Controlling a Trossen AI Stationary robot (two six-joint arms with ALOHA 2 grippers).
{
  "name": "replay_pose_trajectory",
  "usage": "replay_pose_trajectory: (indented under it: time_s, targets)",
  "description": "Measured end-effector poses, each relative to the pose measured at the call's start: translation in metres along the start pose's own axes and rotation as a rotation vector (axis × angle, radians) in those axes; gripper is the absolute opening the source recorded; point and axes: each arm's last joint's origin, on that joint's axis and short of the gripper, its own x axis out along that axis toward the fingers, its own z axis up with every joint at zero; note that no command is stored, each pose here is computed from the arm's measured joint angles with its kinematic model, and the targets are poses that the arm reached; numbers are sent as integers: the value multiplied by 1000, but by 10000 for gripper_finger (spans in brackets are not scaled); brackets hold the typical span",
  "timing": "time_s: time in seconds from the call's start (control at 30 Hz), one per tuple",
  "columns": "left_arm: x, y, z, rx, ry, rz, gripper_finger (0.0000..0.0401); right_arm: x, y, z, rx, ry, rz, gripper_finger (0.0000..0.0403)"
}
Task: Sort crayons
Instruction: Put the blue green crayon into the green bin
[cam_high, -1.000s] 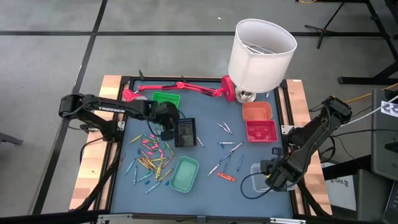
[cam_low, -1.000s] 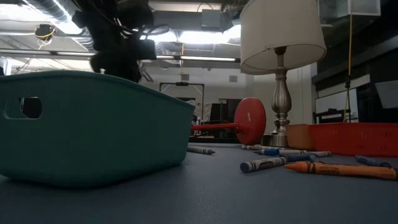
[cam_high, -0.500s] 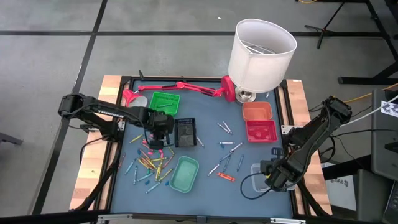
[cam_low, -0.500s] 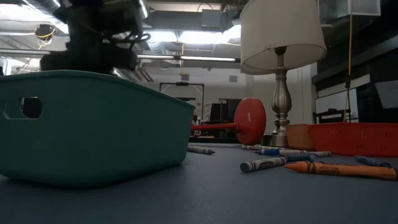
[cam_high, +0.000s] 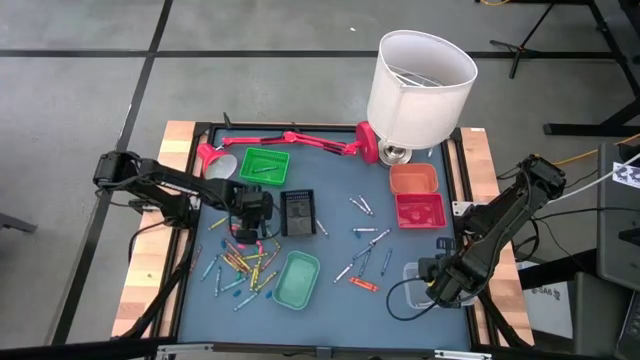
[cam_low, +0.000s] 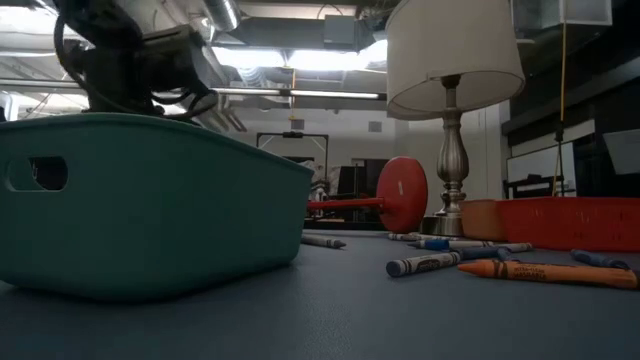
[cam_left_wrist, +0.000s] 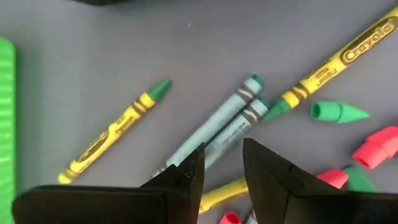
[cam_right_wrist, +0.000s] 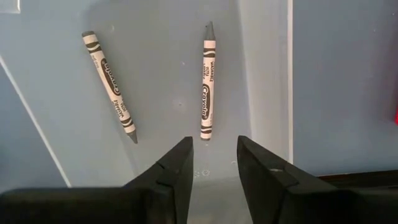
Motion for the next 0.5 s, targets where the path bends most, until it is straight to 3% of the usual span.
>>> replay_pose_trajectory:
  time_s: [0.5]
  targets:
    - [8,-1,-9,10,-13,2,94,0,5,3,-4,-36,51,122]
